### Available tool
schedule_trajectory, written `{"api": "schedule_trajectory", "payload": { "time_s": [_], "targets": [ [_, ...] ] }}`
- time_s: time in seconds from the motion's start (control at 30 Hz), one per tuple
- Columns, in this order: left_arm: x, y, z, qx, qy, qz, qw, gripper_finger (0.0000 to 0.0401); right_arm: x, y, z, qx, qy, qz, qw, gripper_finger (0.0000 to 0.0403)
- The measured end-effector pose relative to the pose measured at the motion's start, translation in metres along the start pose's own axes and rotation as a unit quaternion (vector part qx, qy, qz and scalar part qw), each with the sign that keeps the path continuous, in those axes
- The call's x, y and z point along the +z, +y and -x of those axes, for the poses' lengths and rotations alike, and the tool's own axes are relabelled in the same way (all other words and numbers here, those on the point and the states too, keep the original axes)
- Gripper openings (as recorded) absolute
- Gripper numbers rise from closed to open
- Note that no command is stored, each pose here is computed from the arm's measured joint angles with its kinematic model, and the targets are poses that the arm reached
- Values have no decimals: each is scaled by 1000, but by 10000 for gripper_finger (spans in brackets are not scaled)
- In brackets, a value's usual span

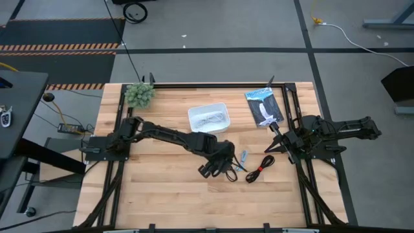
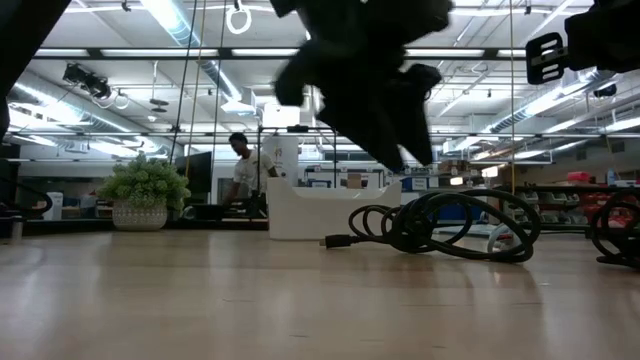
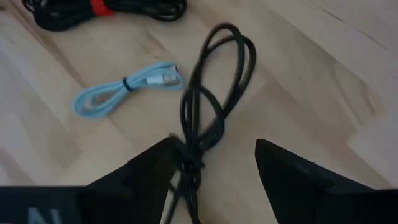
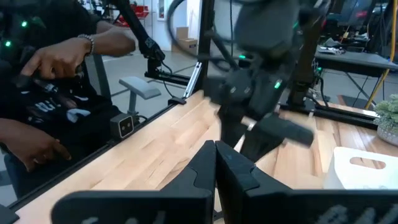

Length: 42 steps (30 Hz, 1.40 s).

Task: Pick and place USB-C Cables
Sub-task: Put the left black charger cable into the white bin

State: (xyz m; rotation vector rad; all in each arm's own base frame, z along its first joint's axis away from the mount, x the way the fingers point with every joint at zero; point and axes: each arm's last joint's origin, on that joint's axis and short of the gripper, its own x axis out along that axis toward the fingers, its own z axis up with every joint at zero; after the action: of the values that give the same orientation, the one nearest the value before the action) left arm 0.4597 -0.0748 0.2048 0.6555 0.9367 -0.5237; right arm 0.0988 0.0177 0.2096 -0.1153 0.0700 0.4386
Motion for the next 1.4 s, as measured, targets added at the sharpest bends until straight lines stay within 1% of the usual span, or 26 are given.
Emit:
{"api": "schedule_trajectory", "payload": {
  "time_s": [0.03, 0.13, 0.27, 0.3, 0.37, 0.43, 0.5, 0.87, 1.07, 1.17, 1.3, 1.4],
  "targets": [
    [3, 0, -3, 11, 2, -2, 1000, 235, 0, 0, 0, 0, -1, 0, 1000, 16],
    [7, -2, -9, 15, 26, -7, 1000, 231, 2, 0, 0, -1, -7, 2, 1000, 16],
    [11, -1, -10, 3, 45, -8, 999, 229, 1, 0, 0, -1, -4, 2, 1000, 16],
    [14, 1, -10, 9, 39, -8, 999, 229, 1, 0, 0, -1, -6, 2, 1000, 16],
    [12, 2, -8, -1, 54, -3, 999, 229, 1, 0, 0, -1, -5, 2, 1000, 16],
    [13, 7, -10, 8, 46, -1, 999, 229, 1, 0, 0, -1, -7, 3, 1000, 16],
    [9, 9, -10, 2, 57, 1, 998, 229, 3, -1, -1, -1, -11, 4, 1000, 16],
    [-3, 22, -9, -14, 50, 19, 998, 229, 4, -1, -2, -2, -16, 6, 1000, 16],
    [-4, 24, -8, -18, 43, 23, 999, 228, 4, -1, -2, -2, -16, 6, 1000, 16],
    [-5, 24, -17, -17, 40, 22, 999, 228, 4, -1, -2, -2, -16, 6, 1000, 16],
    [-12, 19, -33, -34, 64, 11, 997, 228, 4, -1, -2, -2, -17, 6, 1000, 16],
    [-14, 20, -37, -29, 72, 8, 997, 228, 4, -1, -2, -2, -19, 7, 1000, 16]
  ]
}}
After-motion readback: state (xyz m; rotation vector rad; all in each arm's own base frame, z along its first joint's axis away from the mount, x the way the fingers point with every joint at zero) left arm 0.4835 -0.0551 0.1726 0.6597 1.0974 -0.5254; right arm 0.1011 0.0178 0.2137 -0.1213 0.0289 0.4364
